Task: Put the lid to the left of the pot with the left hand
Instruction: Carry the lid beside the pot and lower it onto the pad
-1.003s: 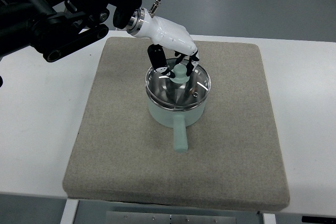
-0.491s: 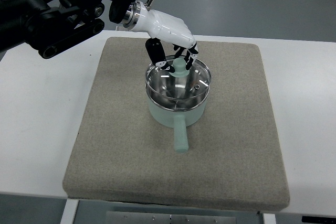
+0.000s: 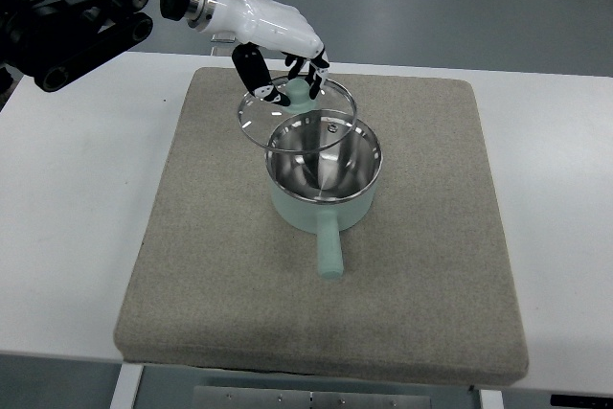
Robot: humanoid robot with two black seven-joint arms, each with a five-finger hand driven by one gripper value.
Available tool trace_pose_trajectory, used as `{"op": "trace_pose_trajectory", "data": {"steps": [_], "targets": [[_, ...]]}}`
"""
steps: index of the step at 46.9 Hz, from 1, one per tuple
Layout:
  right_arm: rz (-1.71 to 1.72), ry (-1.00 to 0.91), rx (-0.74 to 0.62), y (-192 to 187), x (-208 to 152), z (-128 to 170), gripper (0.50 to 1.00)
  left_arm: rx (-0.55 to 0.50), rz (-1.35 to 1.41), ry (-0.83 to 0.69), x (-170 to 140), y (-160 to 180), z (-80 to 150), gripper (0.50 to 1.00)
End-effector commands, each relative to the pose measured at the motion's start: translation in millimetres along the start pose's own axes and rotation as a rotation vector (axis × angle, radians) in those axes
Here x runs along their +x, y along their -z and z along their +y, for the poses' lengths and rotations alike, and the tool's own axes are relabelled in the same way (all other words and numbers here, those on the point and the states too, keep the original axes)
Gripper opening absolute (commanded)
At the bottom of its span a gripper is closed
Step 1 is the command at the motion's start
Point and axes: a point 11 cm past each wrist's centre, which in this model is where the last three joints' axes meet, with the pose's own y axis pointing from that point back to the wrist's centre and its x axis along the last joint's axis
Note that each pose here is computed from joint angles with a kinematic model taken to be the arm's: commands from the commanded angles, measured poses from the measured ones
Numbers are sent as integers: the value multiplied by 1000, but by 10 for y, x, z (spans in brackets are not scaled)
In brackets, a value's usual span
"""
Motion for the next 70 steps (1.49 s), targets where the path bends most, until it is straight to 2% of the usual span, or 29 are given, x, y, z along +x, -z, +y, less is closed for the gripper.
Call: {"op": "trace_pose_trajectory", "data": {"steps": [1, 14, 22, 36, 44, 63, 70], "targets": [[0, 0, 0, 0, 0, 0, 924, 42, 19, 0, -65, 147, 140, 500], [0, 0, 0, 0, 0, 0, 924, 182, 55, -25, -247, 585, 622, 500], [0, 0, 0, 0, 0, 0, 924, 247, 94, -24, -488, 797, 744, 500], [0, 0, 0, 0, 0, 0, 924, 261, 111, -53, -899, 873, 642, 500], [0, 0, -2, -9, 0, 1, 924, 216, 125, -66, -973, 767, 433, 500], [0, 0, 0, 0, 0, 0, 924, 248, 154, -67, -1198, 849, 451, 500], [0, 0, 0, 0, 0, 0, 924, 259, 168, -58, -1261, 875, 389, 500]]}}
